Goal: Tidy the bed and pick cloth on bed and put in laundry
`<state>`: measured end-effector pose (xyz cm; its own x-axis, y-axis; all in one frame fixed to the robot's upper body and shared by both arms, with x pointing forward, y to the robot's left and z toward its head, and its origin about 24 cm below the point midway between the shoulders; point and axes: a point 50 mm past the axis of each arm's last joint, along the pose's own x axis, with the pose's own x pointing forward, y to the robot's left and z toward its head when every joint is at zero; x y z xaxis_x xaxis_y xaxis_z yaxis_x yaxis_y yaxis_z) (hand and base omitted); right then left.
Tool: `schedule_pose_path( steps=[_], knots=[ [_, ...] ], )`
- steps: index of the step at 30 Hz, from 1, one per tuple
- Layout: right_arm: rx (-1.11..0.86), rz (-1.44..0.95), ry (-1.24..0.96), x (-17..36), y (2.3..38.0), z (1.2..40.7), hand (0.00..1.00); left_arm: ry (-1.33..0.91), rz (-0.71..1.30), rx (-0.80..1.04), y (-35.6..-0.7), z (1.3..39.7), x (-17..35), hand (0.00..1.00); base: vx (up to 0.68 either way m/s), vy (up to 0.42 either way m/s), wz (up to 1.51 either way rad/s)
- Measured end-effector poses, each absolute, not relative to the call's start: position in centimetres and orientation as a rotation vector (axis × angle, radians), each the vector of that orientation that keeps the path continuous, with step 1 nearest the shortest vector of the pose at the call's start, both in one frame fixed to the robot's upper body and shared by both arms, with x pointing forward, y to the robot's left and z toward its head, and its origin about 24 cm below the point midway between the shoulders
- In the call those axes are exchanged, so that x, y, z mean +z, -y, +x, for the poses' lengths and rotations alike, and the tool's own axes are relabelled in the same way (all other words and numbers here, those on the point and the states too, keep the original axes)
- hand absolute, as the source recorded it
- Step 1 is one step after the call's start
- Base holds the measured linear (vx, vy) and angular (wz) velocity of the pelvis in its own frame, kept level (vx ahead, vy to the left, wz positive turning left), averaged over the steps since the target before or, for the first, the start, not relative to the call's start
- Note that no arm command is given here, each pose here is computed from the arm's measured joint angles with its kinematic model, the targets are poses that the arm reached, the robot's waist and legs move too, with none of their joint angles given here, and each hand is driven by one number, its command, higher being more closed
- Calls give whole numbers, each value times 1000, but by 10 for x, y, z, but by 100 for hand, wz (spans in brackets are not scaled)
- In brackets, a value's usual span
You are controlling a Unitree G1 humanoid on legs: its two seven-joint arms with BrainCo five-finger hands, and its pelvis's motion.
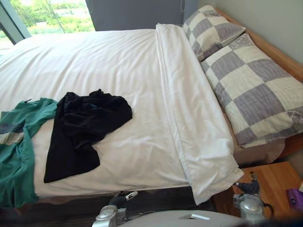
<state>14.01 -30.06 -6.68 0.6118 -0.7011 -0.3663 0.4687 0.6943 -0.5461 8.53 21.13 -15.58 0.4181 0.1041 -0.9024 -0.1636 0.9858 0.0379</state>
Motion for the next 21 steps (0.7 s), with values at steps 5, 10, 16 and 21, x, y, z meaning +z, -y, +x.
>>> schedule_pose_path(
  steps=[5,10,16,21],
  knots=[
    [-687,-486,-394,-12,322,167,0,-1137,-56,180,-216,80,-155,0,-54,12,2],
    [-554,-281,-214,21,306,204,100,-1147,-81,204,-218,77,-155,0,39,32,0],
    [-244,266,-5,51,259,242,100,-1164,-103,236,-216,76,-156,0,36,-7,9],
    [-181,653,239,80,245,261,100,-1169,-127,213,-205,81,-158,0,-53,-12,27]
  ],
)
